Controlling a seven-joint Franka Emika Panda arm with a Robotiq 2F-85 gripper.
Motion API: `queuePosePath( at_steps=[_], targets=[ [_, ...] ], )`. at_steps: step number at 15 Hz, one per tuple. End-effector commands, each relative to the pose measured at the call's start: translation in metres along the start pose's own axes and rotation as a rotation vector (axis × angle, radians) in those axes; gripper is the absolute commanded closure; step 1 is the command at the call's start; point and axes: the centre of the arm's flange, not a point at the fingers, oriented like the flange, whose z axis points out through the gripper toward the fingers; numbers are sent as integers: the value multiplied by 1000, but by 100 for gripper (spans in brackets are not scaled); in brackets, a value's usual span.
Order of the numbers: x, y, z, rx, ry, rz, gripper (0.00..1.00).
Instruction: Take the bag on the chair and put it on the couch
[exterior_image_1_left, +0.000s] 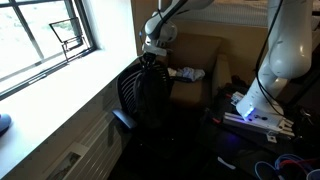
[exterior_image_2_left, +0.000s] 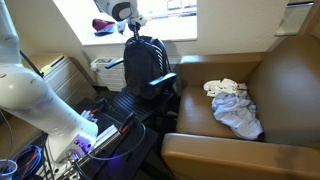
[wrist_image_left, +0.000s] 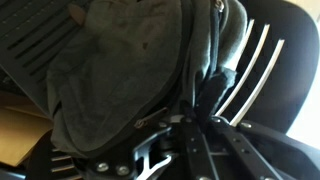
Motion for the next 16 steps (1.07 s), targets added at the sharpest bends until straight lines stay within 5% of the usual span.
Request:
queuePosePath(
  at_steps=[1, 5, 9, 10, 11, 14, 15, 16],
  targets=[
    [-25, 2, -91, -50, 32, -169, 98],
    [-51, 0, -175, -84, 166, -252, 98],
    [-79, 0, -263, 46, 350, -205, 98],
    [-87, 3, -286, 91, 303, -121, 98],
    [-96, 7, -308, 128, 217, -283, 98],
    [-126, 26, -370, 242, 138, -379, 98],
    [-134, 35, -390, 267, 227, -201, 98],
    [-141, 46, -414, 312, 241, -195, 98]
  ],
)
